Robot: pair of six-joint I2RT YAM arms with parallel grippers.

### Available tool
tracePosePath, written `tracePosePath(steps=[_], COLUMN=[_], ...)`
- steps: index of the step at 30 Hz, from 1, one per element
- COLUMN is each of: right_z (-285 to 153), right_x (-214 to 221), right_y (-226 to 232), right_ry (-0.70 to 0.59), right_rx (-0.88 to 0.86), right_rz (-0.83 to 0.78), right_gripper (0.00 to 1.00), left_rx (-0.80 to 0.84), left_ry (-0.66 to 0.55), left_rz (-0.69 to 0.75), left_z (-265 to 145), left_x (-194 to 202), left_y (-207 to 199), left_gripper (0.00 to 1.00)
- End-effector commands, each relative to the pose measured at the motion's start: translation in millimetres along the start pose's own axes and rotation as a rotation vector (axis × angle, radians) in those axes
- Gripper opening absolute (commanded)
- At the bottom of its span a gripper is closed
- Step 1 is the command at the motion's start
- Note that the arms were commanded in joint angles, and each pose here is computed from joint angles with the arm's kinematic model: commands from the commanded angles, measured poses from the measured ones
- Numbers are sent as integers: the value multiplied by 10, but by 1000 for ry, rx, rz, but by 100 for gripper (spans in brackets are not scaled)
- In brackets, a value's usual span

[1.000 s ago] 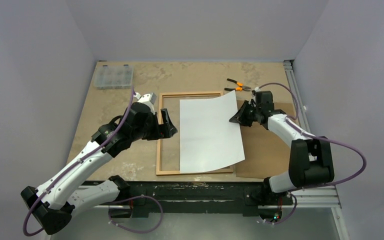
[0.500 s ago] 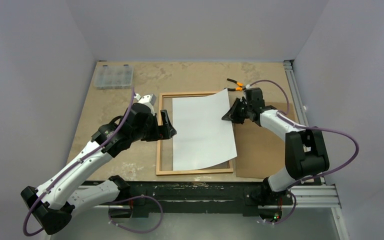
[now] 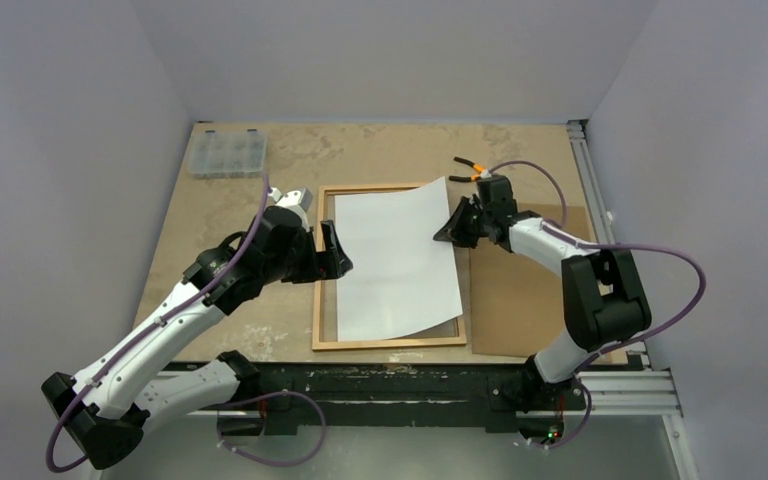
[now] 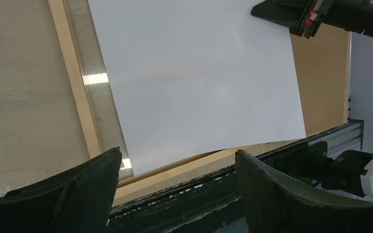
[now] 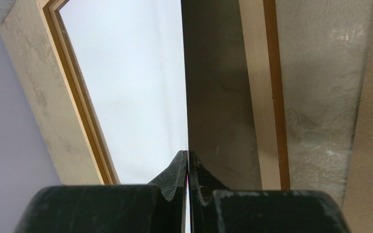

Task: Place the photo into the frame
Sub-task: Place the photo in the photo frame.

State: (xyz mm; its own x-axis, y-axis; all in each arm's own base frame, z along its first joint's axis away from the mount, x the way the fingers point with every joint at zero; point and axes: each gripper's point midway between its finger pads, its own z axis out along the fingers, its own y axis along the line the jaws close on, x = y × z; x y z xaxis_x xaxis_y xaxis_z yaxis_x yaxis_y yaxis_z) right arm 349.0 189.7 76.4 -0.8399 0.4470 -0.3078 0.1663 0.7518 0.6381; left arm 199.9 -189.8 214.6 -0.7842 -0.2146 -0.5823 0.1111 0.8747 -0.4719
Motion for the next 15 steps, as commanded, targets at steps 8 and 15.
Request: tracePosePath(steps=[8,15], right_z=[93,206], right_x=[-139,7], right_y=[279,253], right_ry=[-81,-69], right_rx=[-49,-29], right_rz=[3,26], right_gripper=[0,0], left_rx=[7,11], left_ry=[-23,-18], left_rz=[-21,-22], left_z=[-33,-43], left_x=[-57,-45], left_y=[-21,-26], left_gripper=[84,84])
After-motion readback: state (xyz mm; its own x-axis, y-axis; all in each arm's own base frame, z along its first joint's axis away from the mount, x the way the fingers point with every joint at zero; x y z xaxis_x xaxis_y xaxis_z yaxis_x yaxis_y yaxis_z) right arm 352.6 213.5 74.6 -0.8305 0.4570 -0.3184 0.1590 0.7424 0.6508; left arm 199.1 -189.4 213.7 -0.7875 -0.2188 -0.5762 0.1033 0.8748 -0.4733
